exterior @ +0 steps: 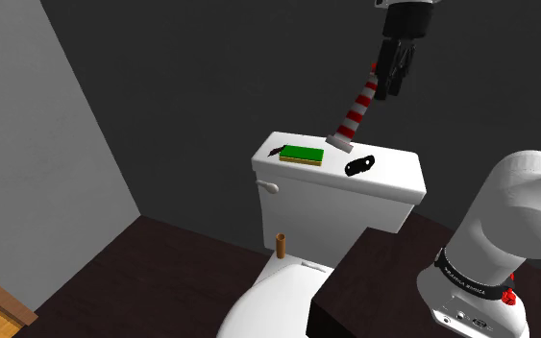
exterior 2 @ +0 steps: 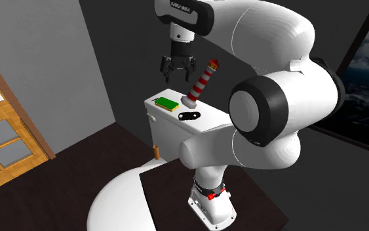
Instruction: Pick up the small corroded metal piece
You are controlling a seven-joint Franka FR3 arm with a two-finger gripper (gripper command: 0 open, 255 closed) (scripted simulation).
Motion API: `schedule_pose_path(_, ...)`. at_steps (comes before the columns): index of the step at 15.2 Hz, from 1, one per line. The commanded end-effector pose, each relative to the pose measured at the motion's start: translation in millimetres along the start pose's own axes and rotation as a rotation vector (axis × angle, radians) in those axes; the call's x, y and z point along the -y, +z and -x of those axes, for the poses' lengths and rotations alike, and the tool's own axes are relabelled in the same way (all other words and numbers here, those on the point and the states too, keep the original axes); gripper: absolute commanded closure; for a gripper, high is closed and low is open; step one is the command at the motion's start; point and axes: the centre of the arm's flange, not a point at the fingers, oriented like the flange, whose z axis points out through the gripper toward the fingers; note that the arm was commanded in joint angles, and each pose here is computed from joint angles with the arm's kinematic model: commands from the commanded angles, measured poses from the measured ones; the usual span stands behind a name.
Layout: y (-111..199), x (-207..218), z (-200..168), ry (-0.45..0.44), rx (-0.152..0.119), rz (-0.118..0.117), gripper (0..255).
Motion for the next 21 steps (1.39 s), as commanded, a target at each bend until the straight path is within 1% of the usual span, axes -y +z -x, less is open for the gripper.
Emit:
schedule_pose_path(1, 0.0, 0.0, 0.0, 0.000, 0.000, 0.000, 0)
schedule_pose_path(9, 84.4, -52.9, -25.0, -0.519, 0.084, 0.042, 0)
schedule_pose_path(18, 180.5, -95.1, -72.9, -1.102, 0.179, 0.089, 0)
schedule_pose_path(19, 180.8, -95.2, -73.1, -1.104, 0.179, 0.089, 0)
schedule_pose_path(21, 191.2, -96.8, -73.5, -1.104, 0.179, 0.089, 0)
